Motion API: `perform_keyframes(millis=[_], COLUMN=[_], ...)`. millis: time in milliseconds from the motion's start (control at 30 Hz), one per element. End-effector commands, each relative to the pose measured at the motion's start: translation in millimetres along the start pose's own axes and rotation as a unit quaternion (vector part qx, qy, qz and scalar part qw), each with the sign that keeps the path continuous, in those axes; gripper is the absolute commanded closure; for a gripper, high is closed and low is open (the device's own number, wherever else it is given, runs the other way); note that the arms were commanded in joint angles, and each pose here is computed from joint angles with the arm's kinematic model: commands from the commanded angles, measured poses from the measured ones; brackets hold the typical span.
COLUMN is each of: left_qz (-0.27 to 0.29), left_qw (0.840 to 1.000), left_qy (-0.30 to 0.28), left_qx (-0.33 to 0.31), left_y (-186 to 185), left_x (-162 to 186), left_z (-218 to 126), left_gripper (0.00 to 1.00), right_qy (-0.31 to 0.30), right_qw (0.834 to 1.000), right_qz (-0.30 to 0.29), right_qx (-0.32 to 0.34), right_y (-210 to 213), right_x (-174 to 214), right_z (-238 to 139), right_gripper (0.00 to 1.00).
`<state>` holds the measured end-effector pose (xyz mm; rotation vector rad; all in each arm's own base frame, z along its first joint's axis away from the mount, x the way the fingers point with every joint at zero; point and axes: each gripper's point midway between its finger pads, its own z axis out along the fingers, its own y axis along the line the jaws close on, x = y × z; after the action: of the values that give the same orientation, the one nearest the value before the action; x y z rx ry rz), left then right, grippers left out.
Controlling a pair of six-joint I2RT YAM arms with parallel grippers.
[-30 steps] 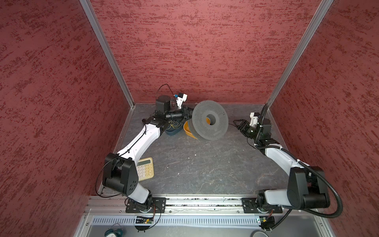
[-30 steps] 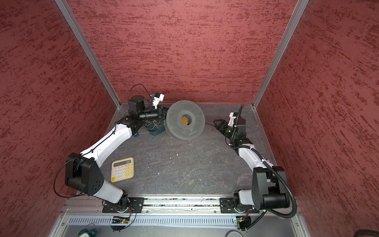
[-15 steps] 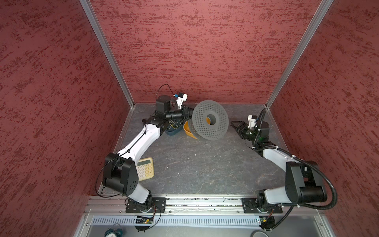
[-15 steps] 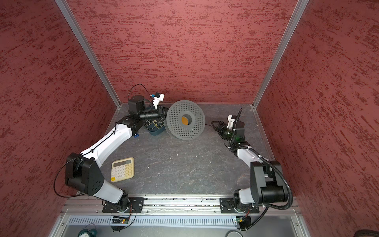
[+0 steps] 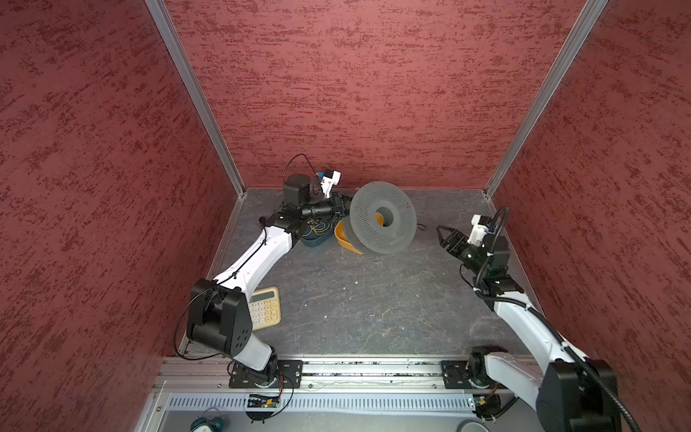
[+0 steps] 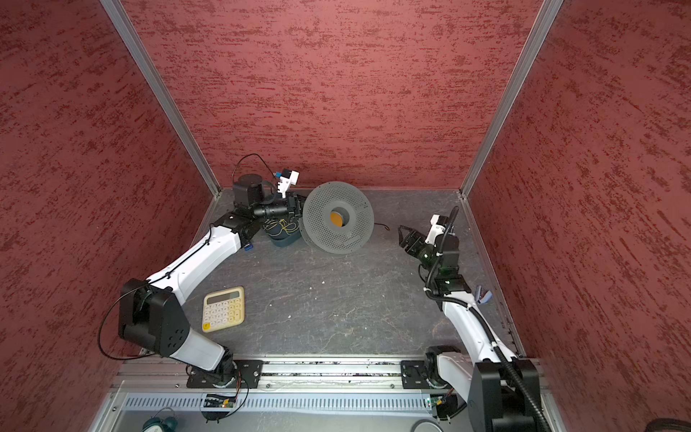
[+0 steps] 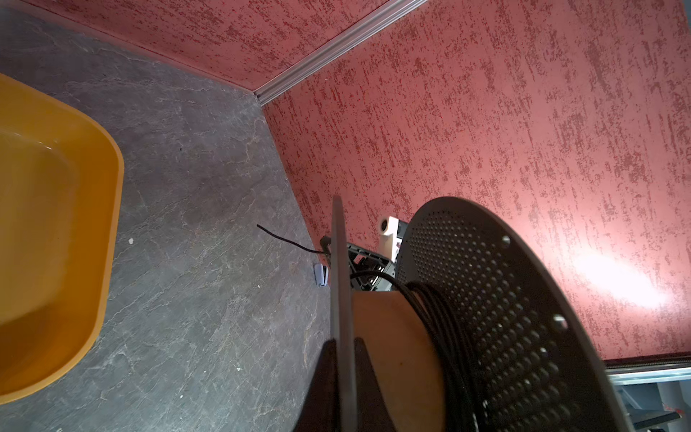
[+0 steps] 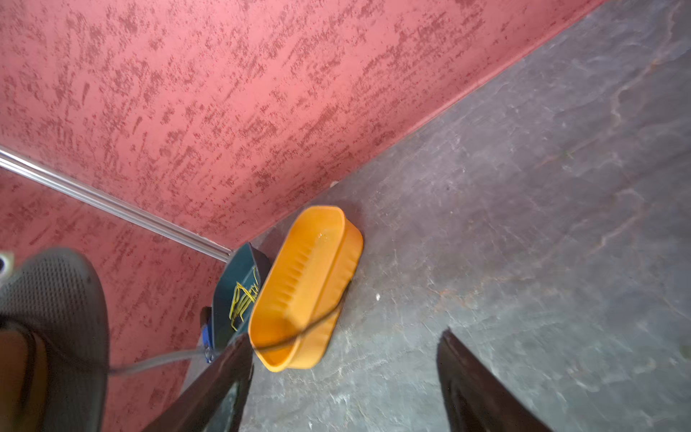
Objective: Wrap the cables
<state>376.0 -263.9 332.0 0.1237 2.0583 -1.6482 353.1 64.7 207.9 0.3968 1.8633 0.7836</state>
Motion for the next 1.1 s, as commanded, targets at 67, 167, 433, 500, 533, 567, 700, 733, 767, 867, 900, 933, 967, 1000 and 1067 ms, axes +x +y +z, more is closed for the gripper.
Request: perform_keyframes(millis=[67, 167, 433, 500, 533, 567, 700, 733, 767, 867, 900, 933, 967, 1000, 1067], left_qz=[0.014, 0.013, 0.004, 0.000, -0.003, -0.006, -0.012, -0.012, -0.014, -0.018, -0.018, -0.018, -0.019, -0.018, -0.018], left_qw=[0.999, 0.999, 0.999, 0.998, 0.998, 0.998, 0.998, 0.998, 0.998, 0.998, 0.998, 0.998, 0.998, 0.998, 0.998], left_qy=[-0.009, -0.011, -0.002, -0.001, 0.000, 0.001, 0.004, 0.004, 0.006, 0.007, 0.008, 0.007, 0.008, 0.007, 0.008], left_qx=[0.040, 0.043, 0.054, 0.057, 0.060, 0.062, 0.064, 0.065, 0.065, 0.063, 0.063, 0.062, 0.062, 0.062, 0.063], left_y=[-29, -32, -35, -36, -37, -38, -37, -37, -37, -35, -35, -35, -35, -35, -35], left_x=[-8, -9, -6, -6, -6, -6, -6, -6, -6, -6, -6, -6, -6, -6, -6], left_z=[-9, -9, -7, -7, -7, -7, -5, -5, -5, -4, -4, -4, -4, -3, -4], left_gripper=[1.00, 1.00, 1.00, 1.00, 1.00, 1.00, 1.00, 1.00, 1.00, 1.00, 1.00, 1.00, 1.00, 1.00, 1.00], right_qy=[-0.031, -0.029, -0.029, -0.032, -0.033, -0.033, -0.039, -0.042, -0.044, -0.046, -0.045, -0.043, -0.045, -0.046, -0.052], right_qw=[0.997, 0.994, 0.983, 0.978, 0.976, 0.974, 0.969, 0.968, 0.967, 0.964, 0.963, 0.963, 0.962, 0.962, 0.961], right_qz=[-0.075, -0.097, -0.165, -0.189, -0.200, -0.208, -0.225, -0.228, -0.232, -0.245, -0.249, -0.252, -0.255, -0.256, -0.260], right_qx=[-0.014, -0.033, -0.072, -0.079, -0.082, -0.086, -0.095, -0.092, -0.092, -0.093, -0.092, -0.089, -0.087, -0.081, -0.077], right_y=[1, 8, 26, 32, 34, 37, 41, 40, 40, 42, 43, 42, 42, 40, 39], right_x=[1, 3, 8, 8, 8, 8, 6, 4, 3, -2, -3, -4, -6, -8, -11], right_z=[-13, -14, -2, 1, 3, 5, 13, 15, 17, 24, 27, 30, 33, 35, 37], right_gripper=[0.25, 0.26, 0.31, 0.31, 0.32, 0.32, 0.32, 0.33, 0.33, 0.34, 0.34, 0.34, 0.35, 0.36, 0.37])
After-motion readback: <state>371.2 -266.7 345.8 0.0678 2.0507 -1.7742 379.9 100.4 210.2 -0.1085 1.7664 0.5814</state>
